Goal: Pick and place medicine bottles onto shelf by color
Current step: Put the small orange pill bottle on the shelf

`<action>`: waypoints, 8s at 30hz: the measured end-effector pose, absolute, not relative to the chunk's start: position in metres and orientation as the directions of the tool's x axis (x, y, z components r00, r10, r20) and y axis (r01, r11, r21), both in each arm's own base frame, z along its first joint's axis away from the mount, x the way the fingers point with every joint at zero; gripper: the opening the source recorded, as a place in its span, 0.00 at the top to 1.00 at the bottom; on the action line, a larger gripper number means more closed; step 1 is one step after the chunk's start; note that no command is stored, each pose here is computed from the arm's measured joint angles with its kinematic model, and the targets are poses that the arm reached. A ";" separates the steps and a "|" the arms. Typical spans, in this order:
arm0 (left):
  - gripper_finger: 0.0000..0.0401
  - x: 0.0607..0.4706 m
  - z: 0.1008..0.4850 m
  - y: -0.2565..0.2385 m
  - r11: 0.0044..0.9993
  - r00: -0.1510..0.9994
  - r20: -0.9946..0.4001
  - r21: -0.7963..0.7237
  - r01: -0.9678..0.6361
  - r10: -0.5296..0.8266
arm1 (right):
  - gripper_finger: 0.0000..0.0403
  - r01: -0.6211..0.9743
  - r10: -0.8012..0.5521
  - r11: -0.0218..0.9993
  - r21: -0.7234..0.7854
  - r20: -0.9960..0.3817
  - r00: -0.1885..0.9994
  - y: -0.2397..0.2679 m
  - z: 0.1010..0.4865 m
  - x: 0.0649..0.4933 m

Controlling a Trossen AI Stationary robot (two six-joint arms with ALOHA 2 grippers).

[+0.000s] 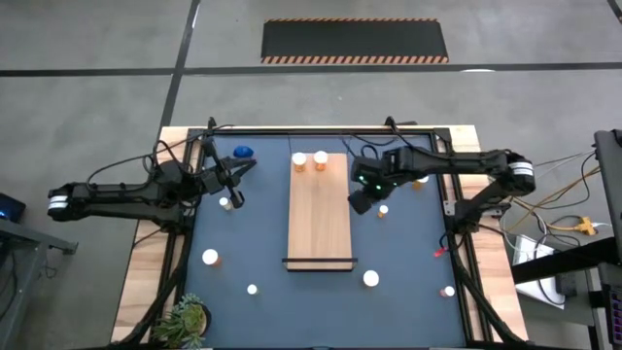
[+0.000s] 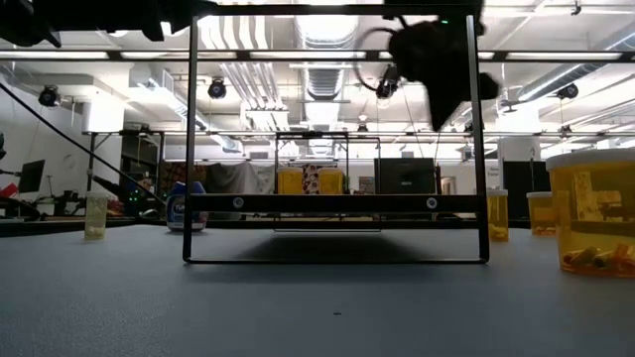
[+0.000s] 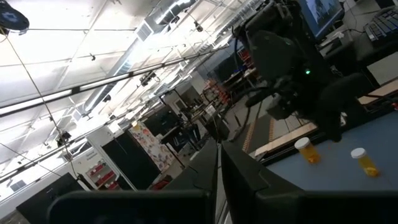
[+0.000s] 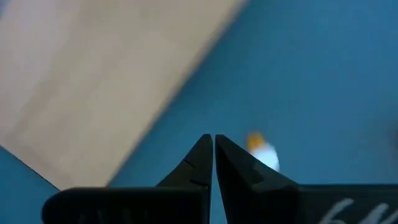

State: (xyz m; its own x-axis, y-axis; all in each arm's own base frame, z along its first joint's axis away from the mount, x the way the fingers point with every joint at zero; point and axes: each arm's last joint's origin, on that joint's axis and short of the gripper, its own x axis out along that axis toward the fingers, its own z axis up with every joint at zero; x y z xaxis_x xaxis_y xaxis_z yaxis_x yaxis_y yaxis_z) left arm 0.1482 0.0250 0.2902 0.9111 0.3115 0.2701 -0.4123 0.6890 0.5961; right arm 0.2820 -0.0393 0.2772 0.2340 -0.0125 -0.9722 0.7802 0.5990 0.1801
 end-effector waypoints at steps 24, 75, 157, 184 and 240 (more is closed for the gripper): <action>0.99 0.148 0.290 0.025 0.689 0.912 0.266 0.598 -0.410 0.311 | 0.37 0.570 -0.061 0.820 0.049 -0.983 0.173 -0.014 0.222 0.218; 0.99 0.150 0.289 0.025 0.694 0.913 0.264 0.592 -0.409 0.312 | 0.69 0.455 -0.175 0.889 0.058 -0.874 0.454 -0.012 0.168 0.196; 0.99 0.149 0.290 0.025 0.694 0.912 0.269 0.591 -0.411 0.311 | 0.71 0.157 -0.029 0.986 0.058 -0.866 0.499 0.018 0.227 0.407; 0.99 0.149 0.290 0.025 0.694 0.911 0.271 0.591 -0.412 0.311 | 0.60 0.146 -0.047 0.988 0.041 -0.833 0.551 0.016 0.254 0.396; 0.99 0.157 0.286 0.026 0.716 0.921 0.245 0.578 -0.391 0.304 | 0.98 0.074 -0.062 0.997 -0.029 -0.865 0.498 0.005 0.220 0.367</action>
